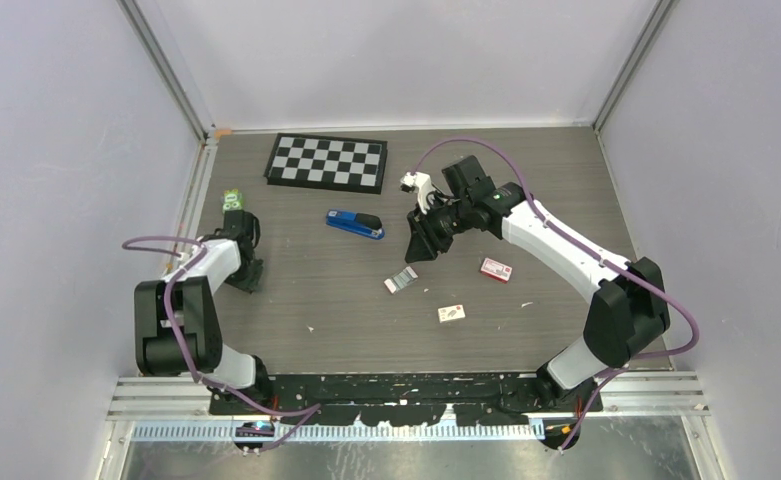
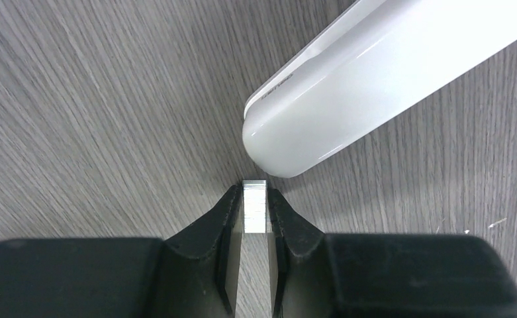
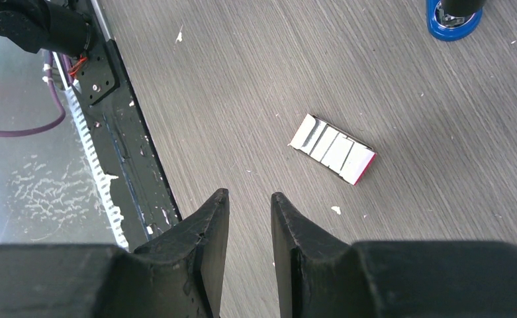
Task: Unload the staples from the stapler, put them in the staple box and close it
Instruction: Pick up the staple from the center of the board.
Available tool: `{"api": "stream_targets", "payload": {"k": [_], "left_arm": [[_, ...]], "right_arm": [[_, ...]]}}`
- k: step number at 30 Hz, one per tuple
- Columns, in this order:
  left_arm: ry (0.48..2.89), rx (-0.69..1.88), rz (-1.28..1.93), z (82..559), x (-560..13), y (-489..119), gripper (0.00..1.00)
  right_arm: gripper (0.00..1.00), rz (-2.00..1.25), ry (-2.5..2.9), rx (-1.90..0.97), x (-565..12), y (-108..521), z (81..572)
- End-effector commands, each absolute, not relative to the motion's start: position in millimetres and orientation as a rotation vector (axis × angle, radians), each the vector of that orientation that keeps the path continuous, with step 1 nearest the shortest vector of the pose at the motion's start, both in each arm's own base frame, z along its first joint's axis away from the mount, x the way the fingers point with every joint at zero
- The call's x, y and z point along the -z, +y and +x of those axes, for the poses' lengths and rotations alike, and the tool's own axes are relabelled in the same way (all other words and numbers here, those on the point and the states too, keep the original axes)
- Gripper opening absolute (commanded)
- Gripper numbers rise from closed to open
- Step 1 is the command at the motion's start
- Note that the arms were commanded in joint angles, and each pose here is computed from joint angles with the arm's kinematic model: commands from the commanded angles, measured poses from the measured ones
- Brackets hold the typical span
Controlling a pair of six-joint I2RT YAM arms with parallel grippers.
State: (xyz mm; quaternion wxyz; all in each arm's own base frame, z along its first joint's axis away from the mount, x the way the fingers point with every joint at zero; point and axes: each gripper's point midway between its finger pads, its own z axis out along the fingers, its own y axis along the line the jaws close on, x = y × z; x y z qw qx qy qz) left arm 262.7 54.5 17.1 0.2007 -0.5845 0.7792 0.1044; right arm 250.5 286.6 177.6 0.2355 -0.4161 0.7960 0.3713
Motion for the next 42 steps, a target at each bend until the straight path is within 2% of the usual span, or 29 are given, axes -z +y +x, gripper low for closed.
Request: {"api": "stream_targets", "payload": {"k": [1,13,23,28,35,42], "left_arm": [[2.196,-0.206,-1.648,255.6,-11.7,43.9,0.18],[2.167,0.193,-1.53,271.0,-43.7,6.9,0.16],[2.049,0.752,-1.169,297.5,-114.0,-62.8,0.11],[1.965,0.954,-0.926,302.7,-158.3,-109.7,0.1],[1.807,1.173,-0.675,299.9,-214.2,-154.4,0.1],[1.74,1.293,-0.532,292.2,-234.8,-187.2,0.1]], "right_arm": [[0.35,-1.137,2.138,-1.041,-187.8,290.0,253.3],[0.35,-1.135,2.121,-1.122,-189.1,295.8,247.2],[0.36,-0.955,2.092,-1.502,-207.2,319.7,232.8],[0.45,-0.807,2.058,-1.686,-223.2,328.0,234.0],[0.61,-0.638,2.006,-1.788,-239.4,330.7,245.9],[0.66,-0.559,2.007,-1.852,-241.9,332.9,251.0]]}}
